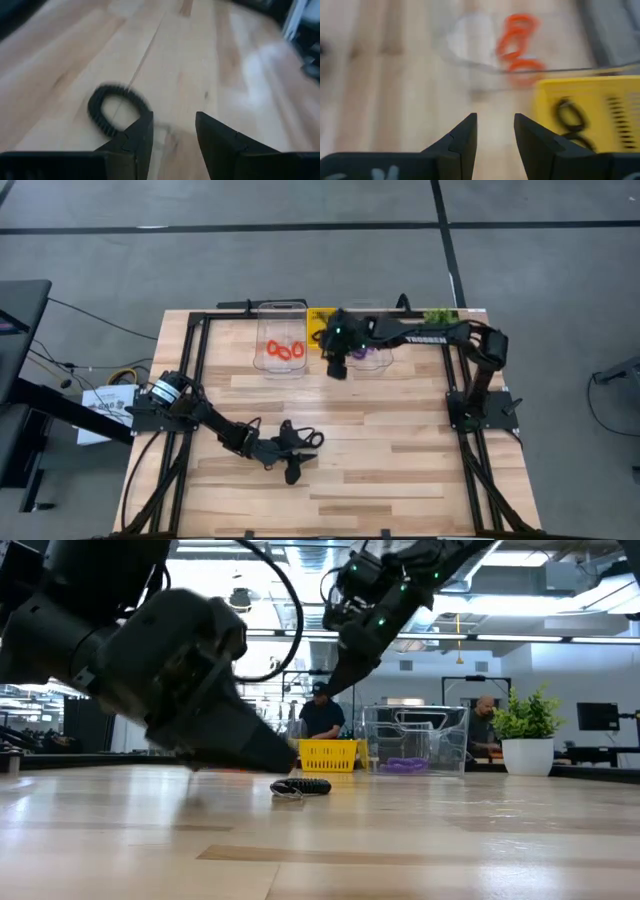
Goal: Sort spring keychains
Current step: Put the black spring keychain into the yellow bin
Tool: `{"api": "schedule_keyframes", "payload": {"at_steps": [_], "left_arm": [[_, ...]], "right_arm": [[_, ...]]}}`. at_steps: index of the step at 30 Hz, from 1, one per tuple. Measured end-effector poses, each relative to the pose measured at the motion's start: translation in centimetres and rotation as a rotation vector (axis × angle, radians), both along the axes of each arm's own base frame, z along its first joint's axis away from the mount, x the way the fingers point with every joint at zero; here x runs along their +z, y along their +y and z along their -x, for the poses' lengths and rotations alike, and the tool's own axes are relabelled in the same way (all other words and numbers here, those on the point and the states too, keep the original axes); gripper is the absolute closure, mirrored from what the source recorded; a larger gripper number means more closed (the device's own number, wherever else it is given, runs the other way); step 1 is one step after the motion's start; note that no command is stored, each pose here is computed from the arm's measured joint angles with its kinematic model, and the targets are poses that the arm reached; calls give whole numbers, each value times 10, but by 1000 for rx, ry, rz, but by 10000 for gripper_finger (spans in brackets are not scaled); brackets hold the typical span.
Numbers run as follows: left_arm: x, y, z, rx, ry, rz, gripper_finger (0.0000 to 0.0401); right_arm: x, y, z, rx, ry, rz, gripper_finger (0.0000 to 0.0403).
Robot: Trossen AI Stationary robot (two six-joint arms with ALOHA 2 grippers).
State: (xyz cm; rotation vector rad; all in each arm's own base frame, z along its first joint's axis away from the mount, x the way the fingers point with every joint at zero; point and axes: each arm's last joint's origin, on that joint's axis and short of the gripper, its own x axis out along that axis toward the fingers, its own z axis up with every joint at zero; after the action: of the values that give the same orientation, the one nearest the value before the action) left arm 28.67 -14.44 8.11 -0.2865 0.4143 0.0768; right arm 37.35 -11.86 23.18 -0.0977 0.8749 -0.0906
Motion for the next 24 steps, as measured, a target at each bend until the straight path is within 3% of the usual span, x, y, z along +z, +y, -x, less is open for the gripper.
{"api": "schedule_keyframes", "payload": {"at_steps": [6, 10, 16, 24], "left_arm": [[-8, -1, 6, 10, 87, -8, 257], [-8, -1, 6, 2, 91, -4, 257], [-8, -1, 6, 0, 94, -4, 257], [-8, 0, 5, 6, 93, -7, 257]], "right_arm": [[-9, 55, -4, 185, 95, -60, 284], [-33, 90, -1, 292, 128, -73, 284], [-70, 132, 11, 365, 86, -85, 285], [-90, 169, 22, 445, -38, -94, 285]]}}
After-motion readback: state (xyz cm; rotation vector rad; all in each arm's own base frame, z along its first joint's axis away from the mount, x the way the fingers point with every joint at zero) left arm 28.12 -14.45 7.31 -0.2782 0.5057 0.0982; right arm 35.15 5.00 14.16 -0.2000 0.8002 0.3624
